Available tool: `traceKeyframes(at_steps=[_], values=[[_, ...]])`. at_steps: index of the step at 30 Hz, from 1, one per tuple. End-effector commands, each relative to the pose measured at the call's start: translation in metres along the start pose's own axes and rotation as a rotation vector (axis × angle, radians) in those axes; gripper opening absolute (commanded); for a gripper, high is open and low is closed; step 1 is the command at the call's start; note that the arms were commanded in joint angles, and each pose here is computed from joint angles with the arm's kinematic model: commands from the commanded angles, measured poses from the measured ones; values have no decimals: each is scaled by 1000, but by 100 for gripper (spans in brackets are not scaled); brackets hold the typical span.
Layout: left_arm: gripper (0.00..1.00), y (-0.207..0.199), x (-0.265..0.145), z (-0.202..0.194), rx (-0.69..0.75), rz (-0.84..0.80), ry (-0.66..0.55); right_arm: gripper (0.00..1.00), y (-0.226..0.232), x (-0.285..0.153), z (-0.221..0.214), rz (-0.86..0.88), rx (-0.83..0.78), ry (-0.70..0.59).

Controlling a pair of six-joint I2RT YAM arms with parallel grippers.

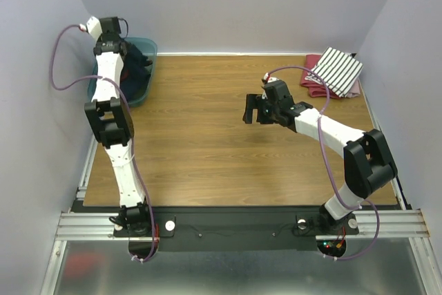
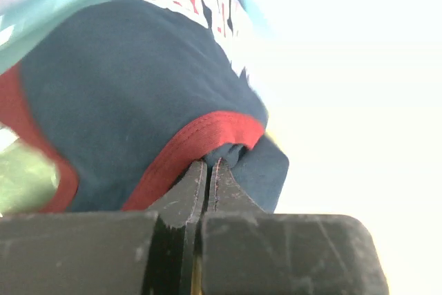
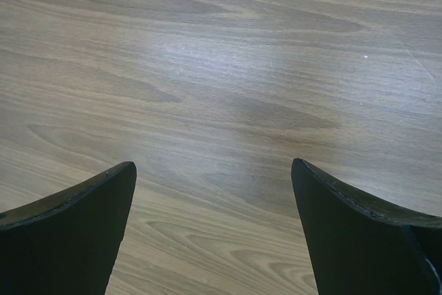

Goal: Fold and stack the tank tops
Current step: Grab the tank top from the pile, then move the tank top to the center of the board

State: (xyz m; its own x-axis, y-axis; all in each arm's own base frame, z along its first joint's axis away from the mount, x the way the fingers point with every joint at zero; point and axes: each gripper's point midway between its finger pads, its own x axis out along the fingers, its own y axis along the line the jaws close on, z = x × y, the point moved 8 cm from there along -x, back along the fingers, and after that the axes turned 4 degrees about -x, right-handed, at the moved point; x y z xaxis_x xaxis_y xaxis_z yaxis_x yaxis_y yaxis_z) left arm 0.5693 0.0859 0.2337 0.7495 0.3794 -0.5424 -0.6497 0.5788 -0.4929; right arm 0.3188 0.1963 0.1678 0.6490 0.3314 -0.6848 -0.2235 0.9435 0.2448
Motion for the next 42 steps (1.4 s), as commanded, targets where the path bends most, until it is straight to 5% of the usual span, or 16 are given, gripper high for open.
traceKeyframes(at_steps=[1, 11, 16, 19, 20, 21, 25, 30, 36, 42], values=[[0, -96, -161, 110, -46, -429, -327, 100, 9, -11, 20, 48, -9, -98], [0, -153, -347, 61, -50, -727, -332, 100, 4, -45, 44, -44, 46, -255], [0, -160, -378, -4, -74, -765, -193, 100, -1, -77, 53, -85, 103, -361], [23, -166, -364, -57, -14, -777, -57, 100, -6, -96, 53, -112, 135, -412], [50, -171, -349, -74, 20, -768, -11, 100, -7, -100, 52, -115, 142, -419], [65, -173, -342, -84, 47, -767, 17, 100, -7, -103, 52, -116, 144, -423], [72, -172, -322, -116, 128, -786, 123, 100, -12, -112, 42, -137, 148, -397], [69, -114, -311, -156, 178, -702, 210, 100, -19, -104, 6, -120, 148, -284], [53, 4, -306, -198, 184, -527, 297, 97, -19, -73, -40, -98, 167, -107], [51, 84, -309, -230, 214, -434, 396, 89, 1, -58, -45, -41, 143, -85]])
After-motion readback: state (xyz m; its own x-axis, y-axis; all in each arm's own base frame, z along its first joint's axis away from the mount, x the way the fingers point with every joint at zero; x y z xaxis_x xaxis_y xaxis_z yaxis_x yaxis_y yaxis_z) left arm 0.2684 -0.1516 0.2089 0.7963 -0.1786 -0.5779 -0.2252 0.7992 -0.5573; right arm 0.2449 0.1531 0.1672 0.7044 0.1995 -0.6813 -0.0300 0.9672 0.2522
